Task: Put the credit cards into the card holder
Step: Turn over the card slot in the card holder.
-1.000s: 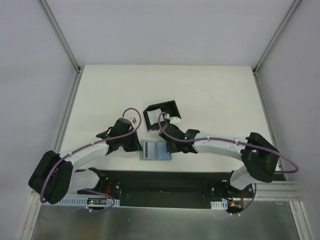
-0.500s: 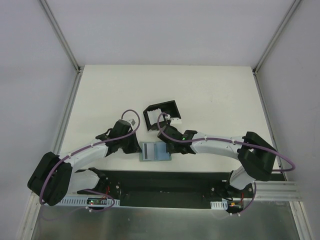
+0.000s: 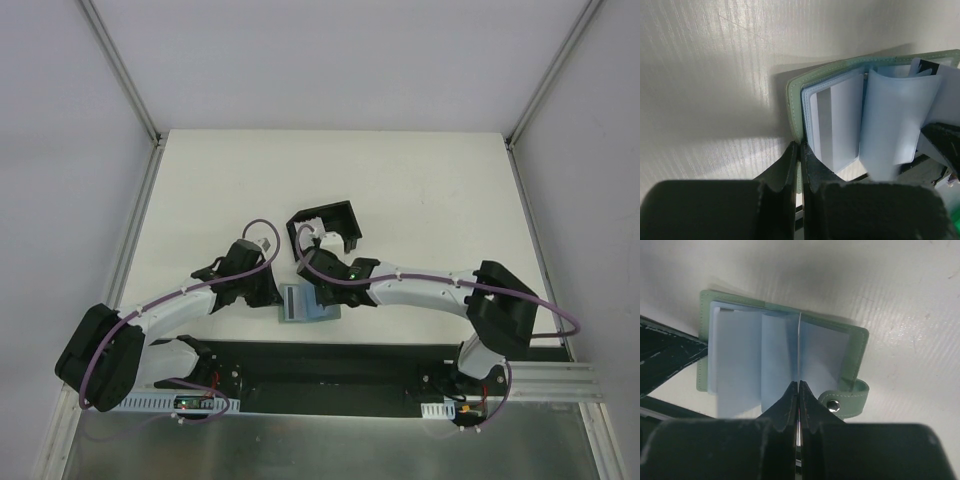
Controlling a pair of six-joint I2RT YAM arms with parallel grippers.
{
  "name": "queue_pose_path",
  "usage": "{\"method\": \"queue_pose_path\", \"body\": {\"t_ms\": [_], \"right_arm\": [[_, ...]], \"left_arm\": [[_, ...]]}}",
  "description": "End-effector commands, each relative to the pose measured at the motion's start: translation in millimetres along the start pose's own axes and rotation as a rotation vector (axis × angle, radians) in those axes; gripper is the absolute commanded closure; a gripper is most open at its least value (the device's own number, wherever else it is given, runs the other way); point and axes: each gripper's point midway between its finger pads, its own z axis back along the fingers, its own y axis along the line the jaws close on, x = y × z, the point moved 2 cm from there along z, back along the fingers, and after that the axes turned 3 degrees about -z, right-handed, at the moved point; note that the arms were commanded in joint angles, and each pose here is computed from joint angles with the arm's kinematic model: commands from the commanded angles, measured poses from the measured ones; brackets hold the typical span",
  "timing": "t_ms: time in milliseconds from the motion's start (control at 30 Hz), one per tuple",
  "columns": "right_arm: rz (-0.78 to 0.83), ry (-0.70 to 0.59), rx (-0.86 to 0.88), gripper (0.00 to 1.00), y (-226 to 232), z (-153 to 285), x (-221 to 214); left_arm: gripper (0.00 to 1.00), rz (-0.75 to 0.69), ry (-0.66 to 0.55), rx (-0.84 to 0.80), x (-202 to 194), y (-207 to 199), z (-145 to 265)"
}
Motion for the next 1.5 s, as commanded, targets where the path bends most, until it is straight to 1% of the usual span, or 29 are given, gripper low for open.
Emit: {"method": "queue_pose_path", "body": {"t_ms": [0, 233, 333, 433, 467, 600, 667, 767, 833, 900, 1000, 1167, 1233, 1267, 1433, 1467], "right_arm": [[0.030, 0.011, 0.082, 1.00, 24, 4, 4], [0.043, 0.037, 0.222, 1.00, 54, 2, 7], [0.032, 0.034, 0.215, 1.00, 52, 1, 8], [0.009, 0.022, 0.171, 1.00, 37, 0, 9], [-0.009, 0.013, 0.184, 1.00, 34, 1, 11], [-0.072, -0.016, 0.306, 1.00, 35, 9, 18], [-0.071, -0.024, 0.376, 1.00, 41, 17, 22], [-0.084, -0.011, 0.455, 1.00, 51, 20, 27], [-0.084, 0.041, 0.525, 1.00, 65, 19, 22], [-0.079, 0.084, 0.556, 1.00, 72, 15, 15], [-0.103, 0.093, 0.549, 1.00, 73, 11, 14], [-0.126, 0.017, 0.474, 1.00, 54, 12, 22], [-0.142, -0.009, 0.473, 1.00, 48, 16, 25], [-0.165, -0.043, 0.462, 1.00, 43, 15, 30], [-0.228, -0.093, 0.539, 1.00, 38, 19, 30], [-0.227, -0.086, 0.590, 1.00, 43, 26, 30]], "left_arm": [[1.00, 0.015, -0.012, 0.005, 3, 2, 0], [1.00, 0.020, -0.007, 0.010, 0, 5, -3], [1.00, 0.022, -0.004, 0.012, -1, 6, -4], [1.00, 0.020, -0.008, 0.015, -1, 7, -3], [1.00, 0.022, -0.008, 0.015, -2, 7, -3], [1.00, 0.022, -0.010, 0.022, -2, 9, -4], [1.00, 0.022, -0.003, 0.023, -3, 9, -4], [1.00, 0.023, -0.004, 0.026, -2, 9, -5], [1.00, 0.020, -0.002, 0.028, -2, 9, -5], [1.00, 0.020, -0.002, 0.026, -1, 9, -5], [1.00, 0.020, -0.007, 0.024, -1, 8, -4], [1.00, 0.023, -0.006, 0.031, -2, 10, -5], [1.00, 0.026, -0.005, 0.040, -4, 13, -6], [1.00, 0.027, -0.003, 0.044, -5, 14, -6], [1.00, 0.034, 0.003, 0.086, -10, 25, -10], [1.00, 0.035, 0.008, 0.090, -11, 26, -10]]}}
